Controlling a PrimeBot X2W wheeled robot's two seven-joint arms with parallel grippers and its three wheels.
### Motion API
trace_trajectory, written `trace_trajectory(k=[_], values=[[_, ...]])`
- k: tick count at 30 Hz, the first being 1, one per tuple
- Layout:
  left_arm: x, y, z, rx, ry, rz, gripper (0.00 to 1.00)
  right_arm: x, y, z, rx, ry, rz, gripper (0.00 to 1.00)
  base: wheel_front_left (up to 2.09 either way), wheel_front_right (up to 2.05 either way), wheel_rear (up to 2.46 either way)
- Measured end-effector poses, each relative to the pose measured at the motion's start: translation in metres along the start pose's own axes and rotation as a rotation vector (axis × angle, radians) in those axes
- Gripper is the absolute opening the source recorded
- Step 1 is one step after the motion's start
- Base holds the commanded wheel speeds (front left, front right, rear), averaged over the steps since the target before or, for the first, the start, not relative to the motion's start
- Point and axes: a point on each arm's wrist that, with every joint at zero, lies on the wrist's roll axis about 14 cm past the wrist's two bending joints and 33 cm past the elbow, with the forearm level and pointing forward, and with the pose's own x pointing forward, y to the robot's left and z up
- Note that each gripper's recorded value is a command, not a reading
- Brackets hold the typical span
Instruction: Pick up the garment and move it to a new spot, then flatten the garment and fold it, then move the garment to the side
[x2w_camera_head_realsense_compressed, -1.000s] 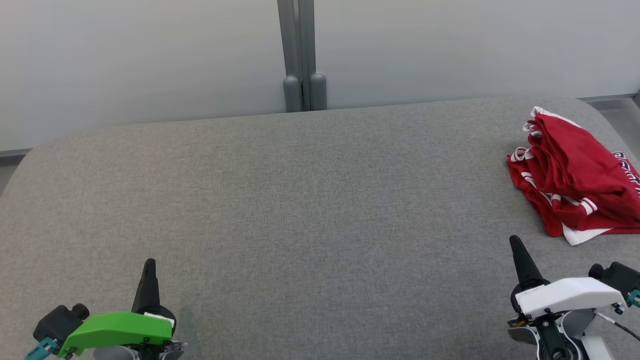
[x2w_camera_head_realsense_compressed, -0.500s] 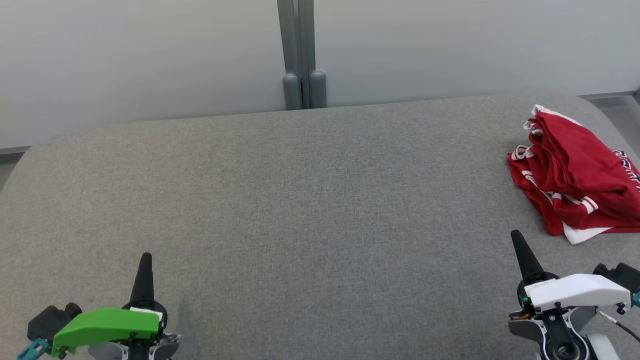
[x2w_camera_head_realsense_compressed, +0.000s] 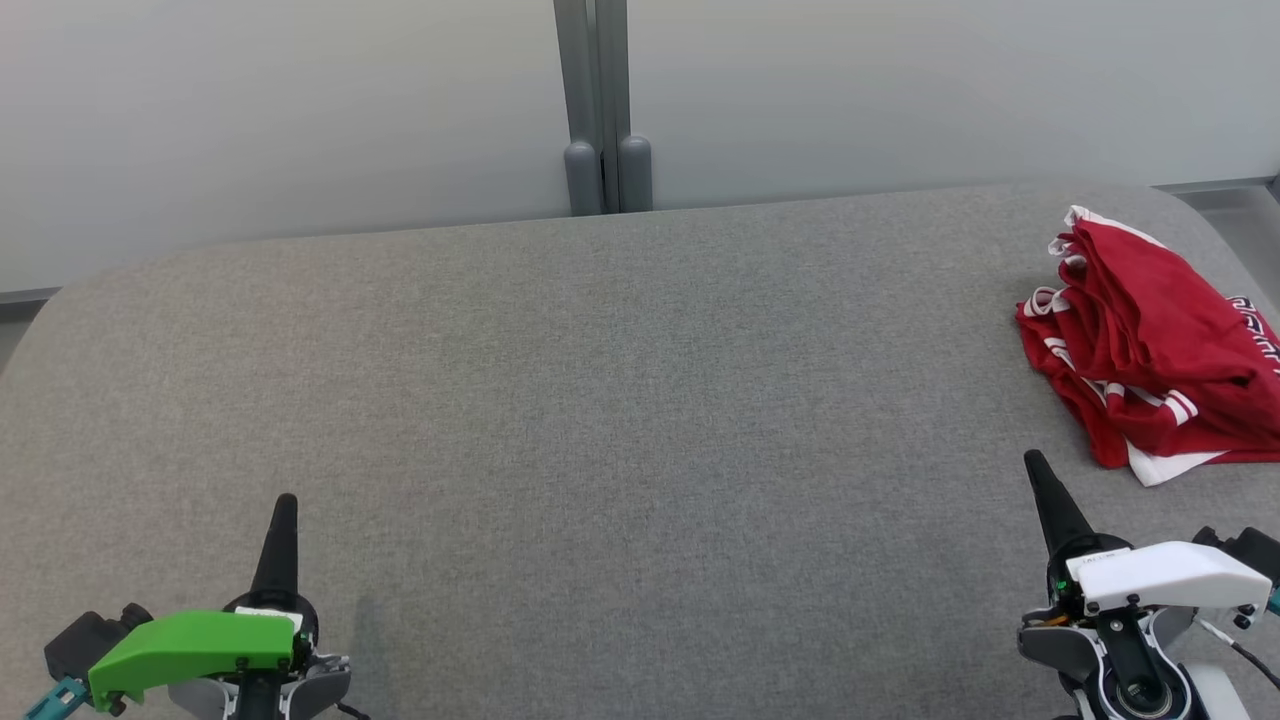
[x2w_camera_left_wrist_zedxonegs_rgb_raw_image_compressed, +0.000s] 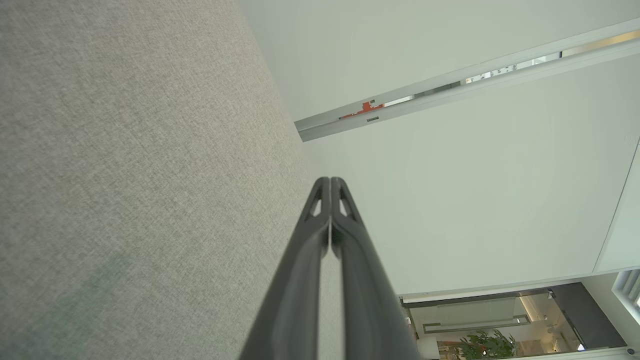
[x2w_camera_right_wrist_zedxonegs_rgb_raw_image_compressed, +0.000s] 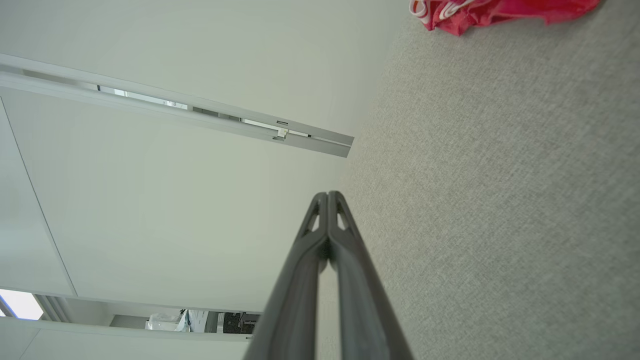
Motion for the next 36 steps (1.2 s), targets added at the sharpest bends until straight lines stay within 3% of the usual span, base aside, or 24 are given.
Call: trace_trajectory(k=[36], values=[[0.008,-0.014,0.009,-0.259,0.003,-0.065,0.00,0.006,0.008,0.005,0.277,-0.008,0.039,0.00,0.00,0.00,0.00]])
